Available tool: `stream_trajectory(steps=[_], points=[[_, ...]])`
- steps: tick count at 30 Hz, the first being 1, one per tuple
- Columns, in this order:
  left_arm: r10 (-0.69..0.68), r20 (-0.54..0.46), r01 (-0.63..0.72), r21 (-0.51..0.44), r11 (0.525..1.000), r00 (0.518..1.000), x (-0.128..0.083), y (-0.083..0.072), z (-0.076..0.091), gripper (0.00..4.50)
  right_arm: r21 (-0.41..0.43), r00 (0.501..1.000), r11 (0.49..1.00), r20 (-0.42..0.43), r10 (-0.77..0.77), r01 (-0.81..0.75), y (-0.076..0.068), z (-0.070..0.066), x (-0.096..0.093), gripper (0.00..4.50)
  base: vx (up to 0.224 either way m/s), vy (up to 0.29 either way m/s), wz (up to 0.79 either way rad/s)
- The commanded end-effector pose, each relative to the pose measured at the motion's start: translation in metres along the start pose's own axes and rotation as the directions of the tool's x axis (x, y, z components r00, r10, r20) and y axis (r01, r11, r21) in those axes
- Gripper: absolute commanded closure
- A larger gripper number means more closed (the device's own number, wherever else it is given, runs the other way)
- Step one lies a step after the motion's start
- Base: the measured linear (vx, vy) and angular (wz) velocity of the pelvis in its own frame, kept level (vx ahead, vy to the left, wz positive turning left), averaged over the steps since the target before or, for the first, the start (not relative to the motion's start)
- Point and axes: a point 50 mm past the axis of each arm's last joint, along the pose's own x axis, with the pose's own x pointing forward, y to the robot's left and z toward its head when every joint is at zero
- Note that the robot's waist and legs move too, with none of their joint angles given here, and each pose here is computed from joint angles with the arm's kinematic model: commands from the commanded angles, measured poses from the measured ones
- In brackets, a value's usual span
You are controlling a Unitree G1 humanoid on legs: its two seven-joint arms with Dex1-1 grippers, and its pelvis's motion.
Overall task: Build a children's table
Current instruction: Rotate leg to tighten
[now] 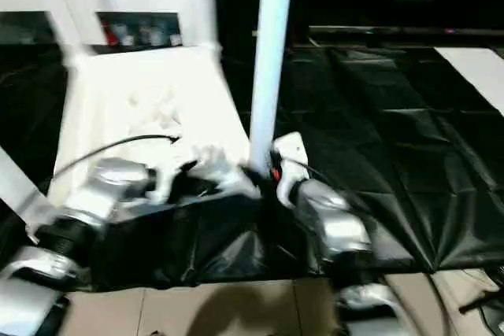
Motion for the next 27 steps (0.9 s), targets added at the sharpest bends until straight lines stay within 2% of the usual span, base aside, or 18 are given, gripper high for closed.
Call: stream_trajectory(steps=[1,3,4,8,9,11,13,15,17,19,20,23,24,25,26,27], points=[[-0.06,0.042,0.059,0.032,0.998,0.997,0.015,-0.014,0.012,4.5,-0.027,0.996,1.0,-0.09,-0.005,0.003,0.018,-0.02,0.007,1.94,0.0,0.0,0.0],[-0.07,0.049,0.069,0.034,0.997,0.996,0.015,-0.015,0.012,4.5,-0.033,0.997,0.999,-0.08,-0.006,0.004,0.019,-0.019,0.007,1.94,0.0,0.0,0.0],[-0.078,0.051,0.076,0.034,0.997,0.996,0.015,-0.016,0.012,4.5,-0.038,0.998,0.999,-0.066,0.001,-0.003,0.019,-0.018,0.007,1.38,0.0,0.0,0.0],[-0.105,0.041,0.103,0.053,0.993,0.994,0.011,-0.016,0.01,4.5,-0.052,0.999,0.998,-0.036,0.025,-0.026,0.016,-0.013,0.005,1.18,0.0,0.0,0.0],[-0.128,0.034,0.126,0.067,0.99,0.991,0.007,-0.017,0.008,4.5,-0.077,0.996,0.993,-0.03,0.085,-0.087,0.012,-0.01,0.0,0.97,0.0,0.0,0.0],[-0.142,0.029,0.14,0.076,0.987,0.989,0.005,-0.017,0.006,4.5,-0.093,0.991,0.987,-0.031,0.131,-0.133,0.01,-0.008,-0.004,0.87,0.0,0.0,0.0],[-0.175,0.022,0.172,0.092,0.981,0.984,0.001,-0.017,0.003,4.5,-0.138,0.973,0.963,-0.047,0.227,-0.232,0.006,-0.007,-0.016,0.77,0.0,0.0,0.0],[-0.227,0.016,0.223,0.136,0.965,0.974,-0.004,-0.018,0.001,4.5,-0.182,0.939,0.921,-0.075,0.337,-0.345,-0.003,-0.004,-0.036,0.43,0.0,0.0,0.0],[-0.235,0.008,0.232,0.139,0.963,0.972,-0.005,-0.017,0.0,4.5,-0.197,0.932,0.911,-0.085,0.352,-0.362,-0.006,-0.004,-0.041,0.39,0.0,0.0,0.0],[-0.296,-0.031,0.297,0.189,0.936,0.955,-0.013,-0.015,-0.003,4.5,-0.211,0.906,0.882,-0.13,0.402,-0.421,-0.021,-0.001,-0.063,0.39,0.0,0.0,0.0],[-0.296,-0.031,0.297,0.189,0.936,0.955,-0.013,-0.015,-0.003,4.5,-0.211,0.906,0.882,-0.13,0.402,-0.421,-0.021,-0.001,-0.063,0.39,0.0,0.0,0.0],[-0.367,-0.026,0.365,0.194,0.911,0.93,-0.019,-0.014,0.0,4.5,-0.188,0.881,0.862,-0.149,0.449,-0.471,-0.043,0.01,-0.093,0.39,0.0,0.0,0.0],[-0.371,-0.027,0.369,0.196,0.908,0.928,-0.02,-0.014,0.0,4.5,-0.185,0.88,0.862,-0.149,0.45,-0.472,-0.045,0.011,-0.095,0.39,0.0,0.0,0.0],[-0.402,-0.031,0.399,0.204,0.894,0.915,-0.022,-0.014,0.001,4.5,-0.168,0.888,0.873,-0.139,0.439,-0.458,-0.057,0.02,-0.108,0.39,0.0,0.0,0.0],[-0.402,-0.031,0.399,0.205,0.894,0.915,-0.022,-0.014,0.001,4.5,-0.168,0.888,0.873,-0.139,0.438,-0.457,-0.057,0.02,-0.108,0.39,0.0,0.0,0.0],[-0.41,-0.028,0.406,0.209,0.89,0.912,-0.023,-0.014,0.002,4.5,-0.167,0.898,0.884,-0.132,0.419,-0.437,-0.064,0.025,-0.113,0.39,0.0,0.0,0.0]])
